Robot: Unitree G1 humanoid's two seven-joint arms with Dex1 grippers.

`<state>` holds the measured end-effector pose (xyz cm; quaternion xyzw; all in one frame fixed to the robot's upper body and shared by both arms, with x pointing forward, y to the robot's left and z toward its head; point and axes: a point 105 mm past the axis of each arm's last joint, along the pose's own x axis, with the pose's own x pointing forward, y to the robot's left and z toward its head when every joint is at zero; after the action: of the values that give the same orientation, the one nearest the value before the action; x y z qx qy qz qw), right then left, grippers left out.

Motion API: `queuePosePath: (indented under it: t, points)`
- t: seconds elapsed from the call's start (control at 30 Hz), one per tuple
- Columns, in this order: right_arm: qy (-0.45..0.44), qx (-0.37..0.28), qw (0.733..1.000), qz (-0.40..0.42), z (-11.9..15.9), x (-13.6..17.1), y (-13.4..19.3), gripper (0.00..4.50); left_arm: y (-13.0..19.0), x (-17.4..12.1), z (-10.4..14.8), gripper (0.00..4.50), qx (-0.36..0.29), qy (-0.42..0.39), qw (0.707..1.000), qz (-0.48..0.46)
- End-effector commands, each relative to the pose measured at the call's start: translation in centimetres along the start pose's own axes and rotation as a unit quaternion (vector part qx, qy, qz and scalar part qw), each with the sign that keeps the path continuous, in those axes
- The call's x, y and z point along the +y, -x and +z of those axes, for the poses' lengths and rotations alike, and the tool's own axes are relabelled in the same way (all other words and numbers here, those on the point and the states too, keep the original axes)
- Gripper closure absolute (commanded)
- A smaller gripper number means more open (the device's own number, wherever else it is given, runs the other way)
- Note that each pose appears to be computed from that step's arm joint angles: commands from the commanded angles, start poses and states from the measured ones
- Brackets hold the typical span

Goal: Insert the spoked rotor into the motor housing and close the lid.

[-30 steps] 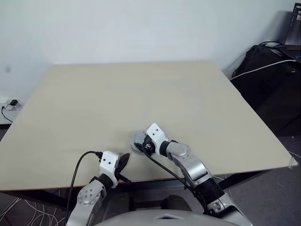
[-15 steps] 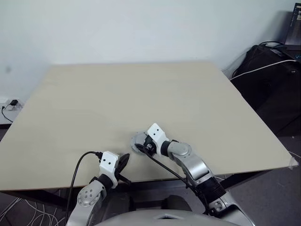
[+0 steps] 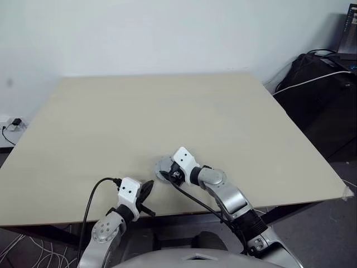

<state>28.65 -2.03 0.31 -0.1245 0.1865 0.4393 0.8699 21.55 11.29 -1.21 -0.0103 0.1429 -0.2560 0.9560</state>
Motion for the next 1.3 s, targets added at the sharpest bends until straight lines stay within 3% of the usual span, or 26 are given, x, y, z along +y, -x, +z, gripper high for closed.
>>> queuePosePath:
  t: [0.03, 0.23, 0.5, 0.73, 0.97, 1.3]
  points:
    - [-0.002, 0.016, 1.0, -0.004, -0.8, -0.2, 0.2, 1.3, -0.6, 1.3, 2.3, 4.5, -0.032, -0.015, 0.999, 0.02]
    - [-0.004, 0.013, 1.0, -0.003, -0.6, -0.2, 0.1, 1.3, -2.3, 4.1, 3.9, 4.5, -0.006, 0.007, 0.998, 0.069]
    - [-0.003, 0.008, 1.0, -0.003, -0.3, -0.2, -0.1, 1.3, -4.5, 4.6, 5.8, 4.5, 0.018, 0.093, 0.995, -0.024]
    - [-0.004, 0.004, 1.0, -0.004, 0.0, -0.2, 0.0, 1.3, -5.8, 4.8, 5.2, 4.5, 0.072, 0.112, 0.989, -0.061]
    - [-0.004, 0.002, 1.0, -0.008, 0.1, -0.4, 0.1, 1.3, -7.0, 2.7, 3.9, 4.5, 0.117, 0.131, 0.979, -0.1]
    - [-0.002, 0.003, 1.0, -0.008, 0.2, -0.4, 0.1, 1.3, -7.5, 1.1, 3.4, 4.5, 0.132, 0.126, 0.975, -0.123]
